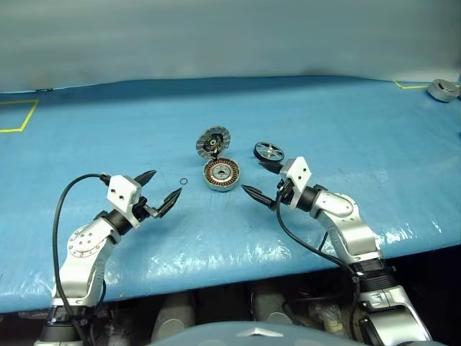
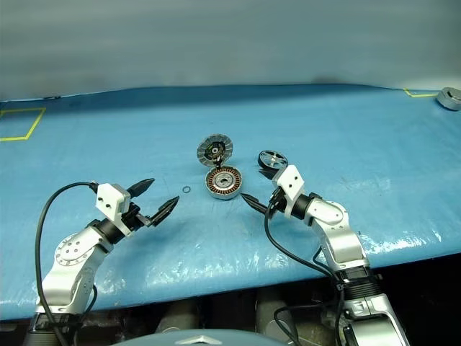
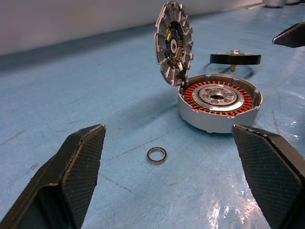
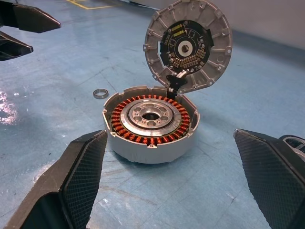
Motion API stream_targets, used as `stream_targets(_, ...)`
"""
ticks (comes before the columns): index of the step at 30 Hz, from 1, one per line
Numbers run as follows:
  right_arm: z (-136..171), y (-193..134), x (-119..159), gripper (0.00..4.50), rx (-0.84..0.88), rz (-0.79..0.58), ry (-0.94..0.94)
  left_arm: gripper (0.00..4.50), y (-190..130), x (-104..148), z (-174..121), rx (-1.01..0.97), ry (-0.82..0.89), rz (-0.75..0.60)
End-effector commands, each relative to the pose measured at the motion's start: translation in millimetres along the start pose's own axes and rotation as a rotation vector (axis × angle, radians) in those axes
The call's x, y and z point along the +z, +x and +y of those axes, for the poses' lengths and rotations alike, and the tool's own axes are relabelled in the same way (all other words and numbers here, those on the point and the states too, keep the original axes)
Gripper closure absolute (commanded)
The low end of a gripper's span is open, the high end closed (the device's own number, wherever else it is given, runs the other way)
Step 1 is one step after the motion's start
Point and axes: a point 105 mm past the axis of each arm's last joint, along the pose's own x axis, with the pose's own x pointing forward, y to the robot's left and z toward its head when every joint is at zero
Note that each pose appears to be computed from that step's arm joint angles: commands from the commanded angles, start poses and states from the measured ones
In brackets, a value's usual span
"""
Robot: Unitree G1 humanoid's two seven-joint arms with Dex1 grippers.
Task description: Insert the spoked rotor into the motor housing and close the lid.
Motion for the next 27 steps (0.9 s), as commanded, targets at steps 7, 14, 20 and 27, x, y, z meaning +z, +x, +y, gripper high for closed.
stream_targets(7, -1, 1, 11, 0.03, 0.009, -0.037, -0.022, 0.00, 5, 4, -3, -0.016, 0.009, -0.021)
stream_targets(14, -1, 3, 14, 0.03, 0.026, -0.031, -0.041, 0.00, 6, 5, -4, -0.008, 0.009, -0.031)
stream_targets(20, 1, 3, 11, 0.03, 0.038, -0.011, -0.042, 0.00, 6, 6, -4, -0.003, 0.008, -0.038)
stream_targets(27, 5, 4, 4, 0.03, 0.082, 0.070, -0.128, 0.00, 7, 3, -5, -0.005, 0.011, -0.030)
